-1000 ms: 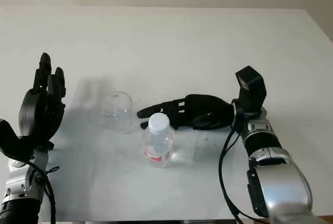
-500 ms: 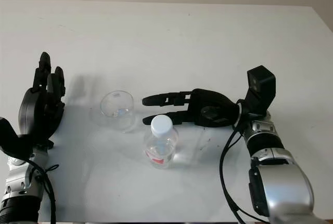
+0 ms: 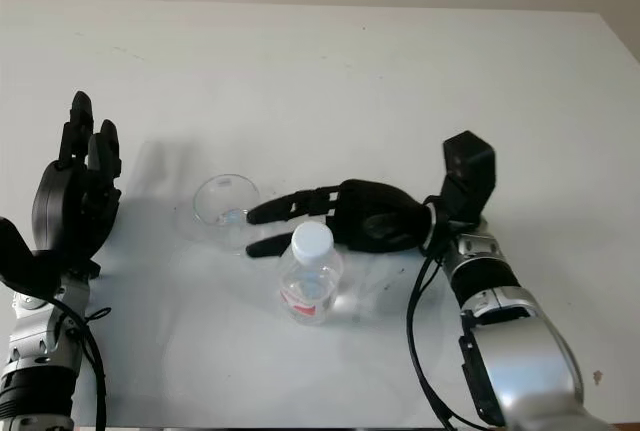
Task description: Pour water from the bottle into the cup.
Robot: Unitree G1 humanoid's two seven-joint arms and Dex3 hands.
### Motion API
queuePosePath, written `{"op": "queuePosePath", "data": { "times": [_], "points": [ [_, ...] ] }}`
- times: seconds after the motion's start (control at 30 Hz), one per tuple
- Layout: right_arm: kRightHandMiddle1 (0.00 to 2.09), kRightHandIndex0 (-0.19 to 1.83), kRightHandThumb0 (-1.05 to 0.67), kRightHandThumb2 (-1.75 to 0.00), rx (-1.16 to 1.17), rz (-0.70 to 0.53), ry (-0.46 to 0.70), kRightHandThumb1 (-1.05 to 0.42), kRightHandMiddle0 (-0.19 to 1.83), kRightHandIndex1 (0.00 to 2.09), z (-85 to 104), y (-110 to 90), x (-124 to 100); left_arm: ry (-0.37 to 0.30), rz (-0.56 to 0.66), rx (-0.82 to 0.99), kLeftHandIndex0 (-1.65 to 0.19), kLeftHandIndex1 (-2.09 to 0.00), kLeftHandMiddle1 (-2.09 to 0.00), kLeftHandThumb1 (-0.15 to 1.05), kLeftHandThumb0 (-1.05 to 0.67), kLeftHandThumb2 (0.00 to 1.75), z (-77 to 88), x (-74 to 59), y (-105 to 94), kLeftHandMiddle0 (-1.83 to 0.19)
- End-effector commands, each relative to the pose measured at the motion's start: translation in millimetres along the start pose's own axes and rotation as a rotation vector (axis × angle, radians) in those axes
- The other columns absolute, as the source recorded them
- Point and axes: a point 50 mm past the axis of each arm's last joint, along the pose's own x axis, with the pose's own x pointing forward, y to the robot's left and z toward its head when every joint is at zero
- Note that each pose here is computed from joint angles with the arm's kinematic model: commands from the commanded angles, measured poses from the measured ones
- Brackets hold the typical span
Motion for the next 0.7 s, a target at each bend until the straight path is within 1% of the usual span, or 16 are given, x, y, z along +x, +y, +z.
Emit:
{"op": "queuePosePath", "data": {
  "times": [0.0, 0.1, 0.17, 0.37, 0.57, 0.67],
  "points": [
    [0.40, 0.44, -0.88, -0.05, -0.028, 0.040, 0.006, -0.92, 0.36, 0.09, -1.2, 2, 8, -0.024, -0.003, 0.018, 0.19, 0.00, 0.00, 1.05, -0.76, 0.53, 5.5, 3.4, 2.1, 0.19],
    [0.36, 0.43, -0.91, -0.05, -0.092, 0.076, 0.039, -0.92, 0.26, 0.08, -2.0, 4, 16, -0.027, 0.003, 0.015, 0.19, 0.00, 0.00, 1.05, -0.76, 0.53, 6.0, 3.6, 2.4, 0.19],
    [0.31, 0.45, -0.92, -0.06, -0.146, 0.093, 0.037, -0.93, 0.20, 0.09, -2.3, 6, 20, -0.029, 0.001, 0.015, 0.19, 0.00, 0.00, 1.05, -0.76, 0.53, 6.1, 3.8, 2.8, 0.19],
    [0.24, 0.43, -0.94, -0.06, -0.244, 0.130, 0.063, -0.96, 0.18, 0.07, -4.7, 11, 22, -0.035, -0.002, 0.014, 0.19, 0.00, 0.00, 1.05, -0.76, 0.53, 7.3, 4.0, 3.7, 0.19],
    [0.20, 0.39, -0.98, -0.06, -0.287, 0.148, 0.078, -0.96, 0.19, 0.04, -6.6, 16, 17, -0.046, -0.005, 0.017, 0.19, 0.00, 0.00, 1.05, -0.74, 0.55, 8.7, 4.4, 4.5, 0.19],
    [0.16, 0.34, -0.98, -0.07, -0.264, 0.140, 0.048, -0.99, 0.16, 0.02, -8.8, 19, 11, -0.049, -0.005, 0.012, 0.19, 0.00, 0.00, 1.05, -0.74, 0.55, 9.3, 5.2, 5.3, 0.19]
  ]
}}
